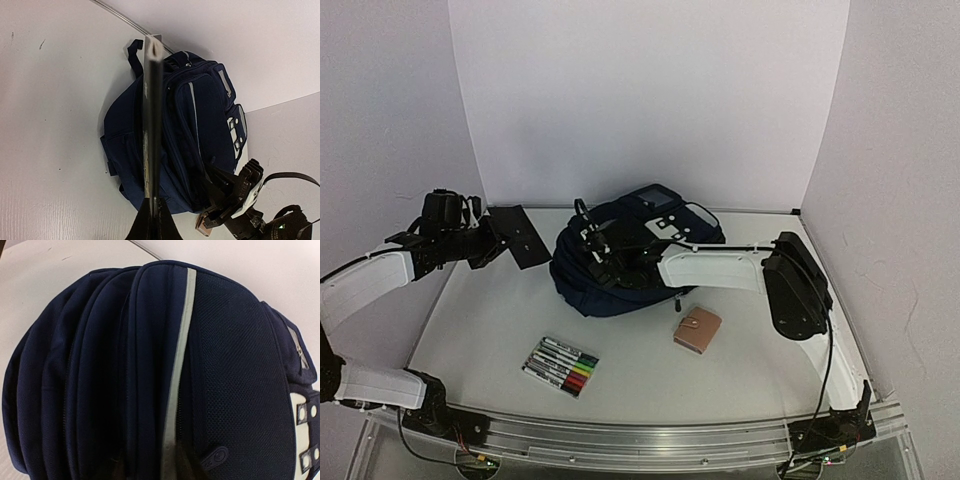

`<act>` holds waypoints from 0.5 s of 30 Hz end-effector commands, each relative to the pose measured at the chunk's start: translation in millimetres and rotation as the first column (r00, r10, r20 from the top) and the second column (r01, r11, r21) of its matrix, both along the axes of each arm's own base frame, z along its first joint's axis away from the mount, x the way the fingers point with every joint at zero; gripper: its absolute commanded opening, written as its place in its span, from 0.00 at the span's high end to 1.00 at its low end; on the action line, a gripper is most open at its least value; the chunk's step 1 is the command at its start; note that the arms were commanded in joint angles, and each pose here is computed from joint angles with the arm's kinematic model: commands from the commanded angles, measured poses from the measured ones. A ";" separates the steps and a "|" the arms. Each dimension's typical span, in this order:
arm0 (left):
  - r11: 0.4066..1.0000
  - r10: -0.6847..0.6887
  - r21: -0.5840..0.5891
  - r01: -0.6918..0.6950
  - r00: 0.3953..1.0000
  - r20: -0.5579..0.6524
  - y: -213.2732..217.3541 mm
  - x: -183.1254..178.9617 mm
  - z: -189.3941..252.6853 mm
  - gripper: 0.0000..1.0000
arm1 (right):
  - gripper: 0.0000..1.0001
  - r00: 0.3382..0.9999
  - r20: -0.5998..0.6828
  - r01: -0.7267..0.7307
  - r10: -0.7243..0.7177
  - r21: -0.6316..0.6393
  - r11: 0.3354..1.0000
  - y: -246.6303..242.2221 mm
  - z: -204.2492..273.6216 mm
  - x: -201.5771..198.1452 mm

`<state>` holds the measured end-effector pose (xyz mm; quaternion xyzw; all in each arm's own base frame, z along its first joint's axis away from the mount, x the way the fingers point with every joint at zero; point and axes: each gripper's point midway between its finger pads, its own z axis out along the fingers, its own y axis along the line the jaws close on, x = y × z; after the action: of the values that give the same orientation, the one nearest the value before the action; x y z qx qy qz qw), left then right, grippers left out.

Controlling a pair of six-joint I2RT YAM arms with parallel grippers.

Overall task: Pack the student bag
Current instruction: Place the stationery in the student bag.

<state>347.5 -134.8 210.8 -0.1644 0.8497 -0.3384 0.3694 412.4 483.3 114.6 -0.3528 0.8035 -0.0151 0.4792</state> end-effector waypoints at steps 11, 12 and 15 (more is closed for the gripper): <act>0.996 -0.059 -0.066 0.064 0.996 0.072 -12.7 4.1 25.5 1.00 | 1.00 0.989 -0.033 0.144 -0.142 0.381 0.913 -17.7 104.6 26.6; 0.994 -0.073 -0.078 0.079 0.995 0.068 -15.8 4.1 24.8 1.00 | 1.00 0.990 -0.058 0.143 -0.131 0.429 0.892 -19.1 112.8 28.8; 0.985 -0.117 -0.120 0.123 0.991 0.057 -25.7 4.2 20.2 1.00 | 1.00 0.986 -0.130 0.156 -0.100 0.551 0.820 -27.6 128.9 37.5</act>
<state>345.3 -146.5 215.2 -0.1478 0.8451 -0.3698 0.3567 421.1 477.3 139.6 -0.2582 0.8382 0.0730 0.4749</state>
